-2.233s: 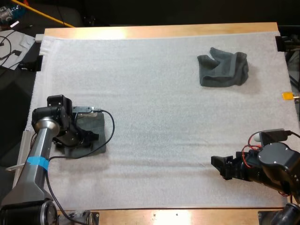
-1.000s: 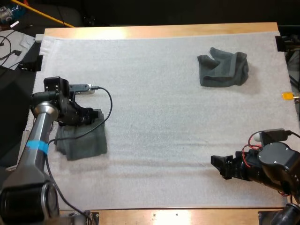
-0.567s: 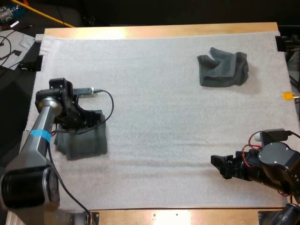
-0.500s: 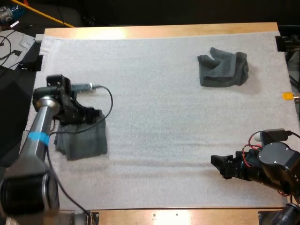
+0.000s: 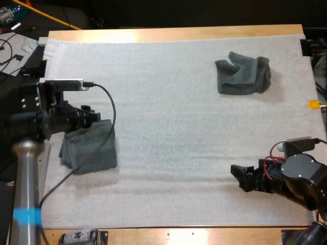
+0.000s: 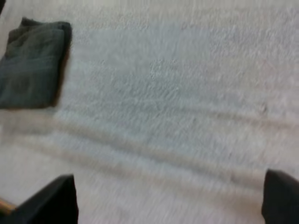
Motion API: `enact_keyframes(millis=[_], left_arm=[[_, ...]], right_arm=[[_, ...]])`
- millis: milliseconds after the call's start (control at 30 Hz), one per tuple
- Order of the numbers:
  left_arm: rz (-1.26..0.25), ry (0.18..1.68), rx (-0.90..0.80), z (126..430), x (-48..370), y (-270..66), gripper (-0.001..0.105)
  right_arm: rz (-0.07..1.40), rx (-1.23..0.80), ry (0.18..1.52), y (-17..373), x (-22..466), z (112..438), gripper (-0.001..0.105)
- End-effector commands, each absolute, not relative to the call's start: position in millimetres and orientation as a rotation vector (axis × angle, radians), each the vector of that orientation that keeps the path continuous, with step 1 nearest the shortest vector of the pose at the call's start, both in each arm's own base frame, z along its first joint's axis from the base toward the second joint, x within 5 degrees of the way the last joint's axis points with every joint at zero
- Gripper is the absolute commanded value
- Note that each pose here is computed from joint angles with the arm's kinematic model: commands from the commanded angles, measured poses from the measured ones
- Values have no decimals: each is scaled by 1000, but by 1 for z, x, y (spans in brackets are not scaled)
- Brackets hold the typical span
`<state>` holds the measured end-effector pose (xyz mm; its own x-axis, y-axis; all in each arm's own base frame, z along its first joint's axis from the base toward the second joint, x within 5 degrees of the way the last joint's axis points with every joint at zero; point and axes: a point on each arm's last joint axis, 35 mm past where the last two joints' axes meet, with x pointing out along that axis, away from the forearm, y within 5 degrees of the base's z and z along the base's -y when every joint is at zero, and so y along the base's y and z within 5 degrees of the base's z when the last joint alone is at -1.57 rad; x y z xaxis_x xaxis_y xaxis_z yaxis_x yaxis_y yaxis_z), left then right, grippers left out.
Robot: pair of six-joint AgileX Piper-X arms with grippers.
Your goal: Pick towel from pile, fold and stack
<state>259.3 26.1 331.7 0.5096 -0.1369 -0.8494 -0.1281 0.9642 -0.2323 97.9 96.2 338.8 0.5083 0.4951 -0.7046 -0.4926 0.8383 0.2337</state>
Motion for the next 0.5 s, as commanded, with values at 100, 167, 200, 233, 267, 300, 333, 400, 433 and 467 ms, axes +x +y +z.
enact_keyframes(millis=[100, 167, 200, 233, 267, 300, 333, 400, 433, 467], left_arm=[[-36, 963, -285, 364, 220, 18, 61], [-36, 962, -291, 364, 221, 19, 61], [-40, 948, -297, 368, 215, 18, 61], [-44, 942, -299, 371, 211, 17, 61], [-47, 942, -302, 372, 207, 17, 61], [-49, 938, -302, 375, 203, 16, 61], [-53, 938, -303, 376, 199, 15, 61], [-58, 925, -300, 380, 192, 14, 61], [-62, 920, -299, 382, 189, 13, 61], [-63, 917, -296, 383, 187, 12, 61]], right_arm=[[548, -120, 768, 103, 110, 340, 77], [550, -125, 769, 103, 110, 339, 77], [538, -155, 760, 106, 114, 337, 77], [526, -177, 747, 108, 118, 336, 77], [515, -195, 736, 109, 121, 336, 77], [507, -210, 734, 111, 126, 335, 77], [498, -221, 736, 112, 131, 333, 77], [475, -226, 743, 111, 141, 330, 77], [463, -220, 750, 108, 147, 328, 77], [450, -214, 757, 105, 152, 327, 77]])
